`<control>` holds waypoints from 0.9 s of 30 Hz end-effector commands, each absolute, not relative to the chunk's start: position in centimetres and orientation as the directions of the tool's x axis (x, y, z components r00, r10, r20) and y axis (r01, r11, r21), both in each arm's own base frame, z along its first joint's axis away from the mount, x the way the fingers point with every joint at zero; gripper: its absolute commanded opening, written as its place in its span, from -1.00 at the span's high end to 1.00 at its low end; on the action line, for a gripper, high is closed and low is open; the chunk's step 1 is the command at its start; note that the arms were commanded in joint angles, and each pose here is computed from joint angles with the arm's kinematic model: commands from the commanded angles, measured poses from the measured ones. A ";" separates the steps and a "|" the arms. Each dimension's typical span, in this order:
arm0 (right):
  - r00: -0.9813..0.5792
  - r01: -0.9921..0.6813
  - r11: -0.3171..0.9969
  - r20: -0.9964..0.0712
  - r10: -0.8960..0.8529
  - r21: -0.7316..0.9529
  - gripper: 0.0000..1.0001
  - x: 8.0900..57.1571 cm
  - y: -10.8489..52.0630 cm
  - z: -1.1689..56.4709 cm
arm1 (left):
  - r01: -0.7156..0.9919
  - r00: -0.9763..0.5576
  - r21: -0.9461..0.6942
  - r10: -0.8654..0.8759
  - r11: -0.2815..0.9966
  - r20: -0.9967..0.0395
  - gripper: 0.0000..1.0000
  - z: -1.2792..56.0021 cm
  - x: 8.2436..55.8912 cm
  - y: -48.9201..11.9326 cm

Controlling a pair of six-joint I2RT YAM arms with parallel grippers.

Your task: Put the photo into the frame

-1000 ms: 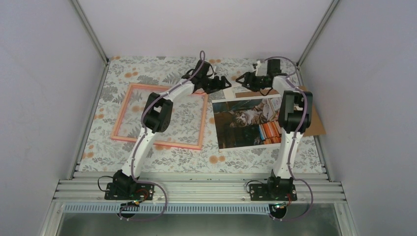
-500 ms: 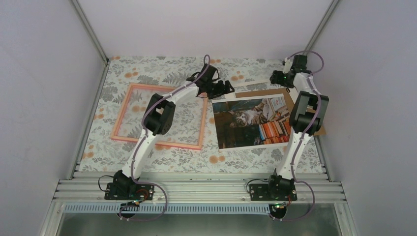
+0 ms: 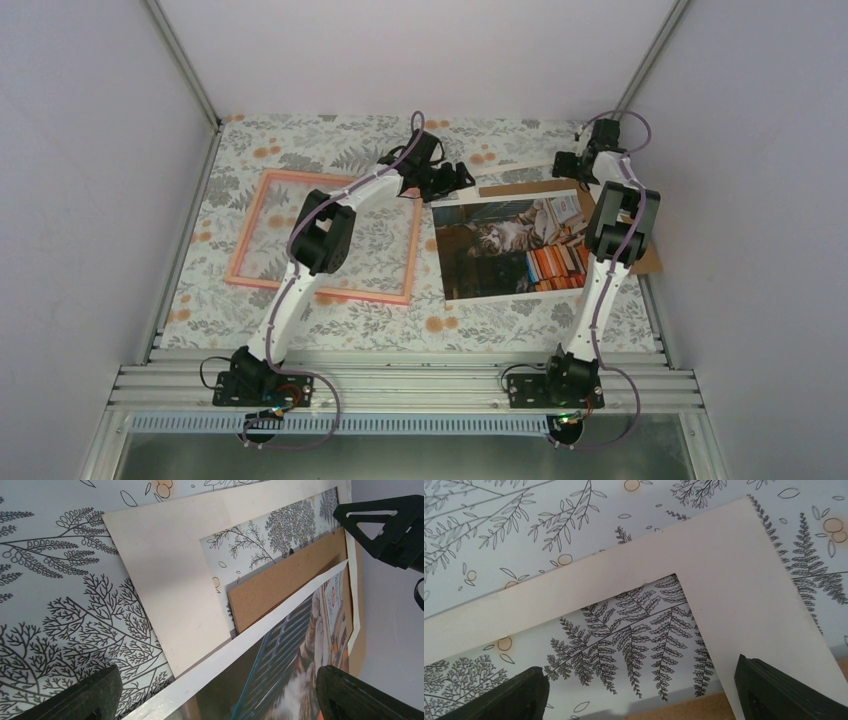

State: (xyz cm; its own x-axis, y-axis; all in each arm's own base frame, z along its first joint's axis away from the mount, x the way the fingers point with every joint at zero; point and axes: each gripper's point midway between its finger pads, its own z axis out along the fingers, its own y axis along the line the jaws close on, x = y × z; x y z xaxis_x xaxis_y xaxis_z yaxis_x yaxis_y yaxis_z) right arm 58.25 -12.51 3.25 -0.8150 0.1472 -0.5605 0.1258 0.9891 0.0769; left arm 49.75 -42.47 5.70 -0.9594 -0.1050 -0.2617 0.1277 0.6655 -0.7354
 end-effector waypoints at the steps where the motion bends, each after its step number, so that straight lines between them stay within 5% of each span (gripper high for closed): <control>1: -0.869 0.119 0.981 -0.463 0.176 0.150 -0.83 56.5 -11.5 -0.6 | 0.055 -0.980 -0.731 -0.105 0.680 -0.171 -0.94 2.8 48.5 -42.2; 7: -0.915 0.131 0.953 -0.337 0.223 0.273 -0.68 53.6 -8.8 -3.7 | 0.051 -0.985 -0.773 -0.095 0.633 -0.144 -0.93 2.5 48.6 -43.4; 27: -0.953 0.059 0.902 -0.245 0.178 0.427 -0.64 51.6 -4.4 -3.7 | 0.115 -0.977 -0.840 -0.094 0.530 -0.193 -0.91 2.5 50.3 -47.2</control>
